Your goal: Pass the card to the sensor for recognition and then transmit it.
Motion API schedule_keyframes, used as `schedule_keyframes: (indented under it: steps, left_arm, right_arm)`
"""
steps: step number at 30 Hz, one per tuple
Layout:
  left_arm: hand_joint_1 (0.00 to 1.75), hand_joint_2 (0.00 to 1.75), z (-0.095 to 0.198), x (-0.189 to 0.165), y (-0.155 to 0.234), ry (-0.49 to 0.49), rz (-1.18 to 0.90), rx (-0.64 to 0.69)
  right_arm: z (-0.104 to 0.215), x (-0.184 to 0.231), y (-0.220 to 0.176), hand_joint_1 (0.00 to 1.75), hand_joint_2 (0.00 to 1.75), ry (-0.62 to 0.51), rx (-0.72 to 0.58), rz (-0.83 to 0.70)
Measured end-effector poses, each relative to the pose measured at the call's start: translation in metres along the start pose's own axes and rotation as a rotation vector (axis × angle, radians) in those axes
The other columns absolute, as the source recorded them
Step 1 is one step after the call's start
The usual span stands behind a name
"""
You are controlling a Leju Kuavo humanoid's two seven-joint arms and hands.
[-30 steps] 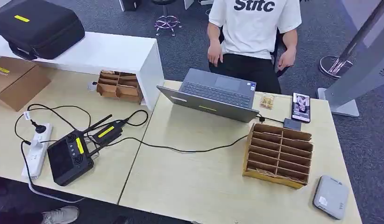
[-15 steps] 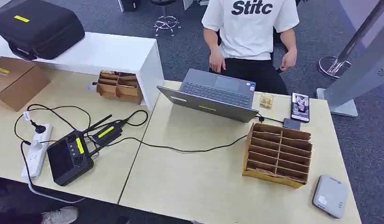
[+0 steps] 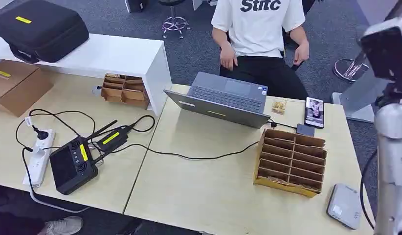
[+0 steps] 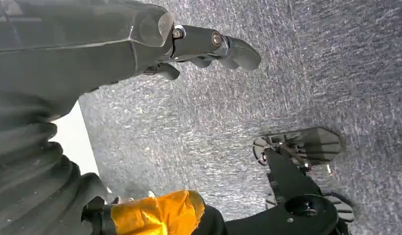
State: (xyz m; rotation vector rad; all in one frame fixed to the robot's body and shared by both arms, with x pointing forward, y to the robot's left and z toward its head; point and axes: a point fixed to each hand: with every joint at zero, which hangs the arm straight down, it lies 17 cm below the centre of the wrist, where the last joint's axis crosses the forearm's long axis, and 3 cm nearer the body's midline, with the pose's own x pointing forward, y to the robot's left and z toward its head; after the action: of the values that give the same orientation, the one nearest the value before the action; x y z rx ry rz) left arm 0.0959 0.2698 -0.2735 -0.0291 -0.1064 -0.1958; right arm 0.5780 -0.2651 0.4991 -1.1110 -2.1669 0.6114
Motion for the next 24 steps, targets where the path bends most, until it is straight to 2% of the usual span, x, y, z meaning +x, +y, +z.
schedule_keyframes:
  steps: [4,10,24]
  left_arm:
    - [0.00,1.75,0.000,0.002,-0.001,0.005,-0.022,-0.006]
    - [0.00,1.75,0.001,0.003,-0.004,0.006,-0.036,-0.015]
    - [0.00,1.75,0.001,0.001,-0.004,0.027,-0.036,-0.015]
  right_arm:
    - [-0.037,0.001,0.011,0.00,1.75,0.025,0.048,0.129]
    - [-0.061,-0.015,0.037,0.00,1.75,0.098,0.142,0.309]
    - [-0.046,-0.024,0.091,0.00,1.75,0.104,0.286,0.451]
